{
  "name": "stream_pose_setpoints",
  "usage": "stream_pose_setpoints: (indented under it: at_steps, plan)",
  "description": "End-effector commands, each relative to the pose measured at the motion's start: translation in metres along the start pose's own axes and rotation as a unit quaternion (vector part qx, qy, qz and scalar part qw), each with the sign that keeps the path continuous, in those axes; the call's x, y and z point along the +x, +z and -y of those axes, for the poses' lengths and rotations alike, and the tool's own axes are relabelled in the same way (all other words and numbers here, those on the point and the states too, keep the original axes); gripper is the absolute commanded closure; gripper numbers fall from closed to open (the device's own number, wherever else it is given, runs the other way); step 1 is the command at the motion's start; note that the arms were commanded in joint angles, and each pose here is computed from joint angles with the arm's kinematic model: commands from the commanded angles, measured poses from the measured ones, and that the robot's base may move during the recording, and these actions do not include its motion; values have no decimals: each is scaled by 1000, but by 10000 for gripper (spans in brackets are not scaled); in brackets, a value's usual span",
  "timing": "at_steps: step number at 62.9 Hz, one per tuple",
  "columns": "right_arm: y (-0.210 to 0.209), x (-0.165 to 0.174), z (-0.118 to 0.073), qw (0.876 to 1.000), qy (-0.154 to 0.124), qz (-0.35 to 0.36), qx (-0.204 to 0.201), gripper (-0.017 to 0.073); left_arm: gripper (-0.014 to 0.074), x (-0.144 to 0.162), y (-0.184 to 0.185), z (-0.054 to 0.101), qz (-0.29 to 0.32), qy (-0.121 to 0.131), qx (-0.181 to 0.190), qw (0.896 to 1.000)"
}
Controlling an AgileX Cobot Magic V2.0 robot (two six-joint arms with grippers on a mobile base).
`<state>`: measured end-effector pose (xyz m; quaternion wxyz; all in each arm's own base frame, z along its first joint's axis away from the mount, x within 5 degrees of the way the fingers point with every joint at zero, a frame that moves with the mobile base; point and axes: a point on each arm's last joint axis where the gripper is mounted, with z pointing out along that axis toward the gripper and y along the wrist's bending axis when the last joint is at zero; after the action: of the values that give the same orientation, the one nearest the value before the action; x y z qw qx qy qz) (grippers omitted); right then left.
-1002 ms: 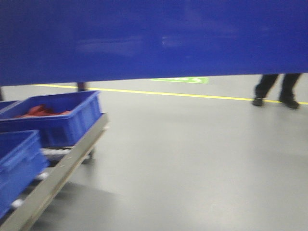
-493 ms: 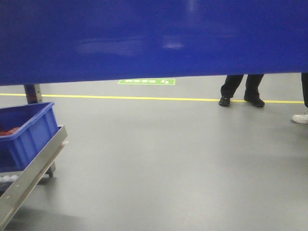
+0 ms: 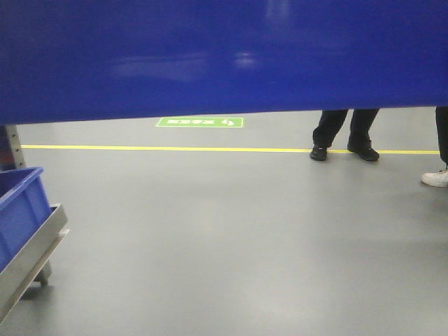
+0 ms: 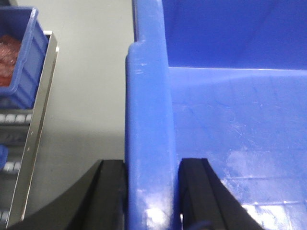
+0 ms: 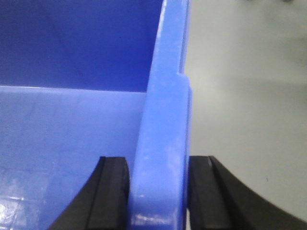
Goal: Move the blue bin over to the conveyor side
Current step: 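Hold the blue bin with both grippers while driving away from the rack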
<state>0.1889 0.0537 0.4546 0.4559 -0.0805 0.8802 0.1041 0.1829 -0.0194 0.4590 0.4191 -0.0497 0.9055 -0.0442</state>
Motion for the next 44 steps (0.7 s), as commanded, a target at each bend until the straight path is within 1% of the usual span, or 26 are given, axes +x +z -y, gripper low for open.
stream_pose_setpoints:
  at_steps: [1,44]
  plan:
    - [-15,-12,-1,997,-18,73,-1,640,612,-10,-9,2,60,4,12,998]
    - [-15,-12,-1,997,-18,73,-1,640,612,-10,-9,2,61,4,12,998]
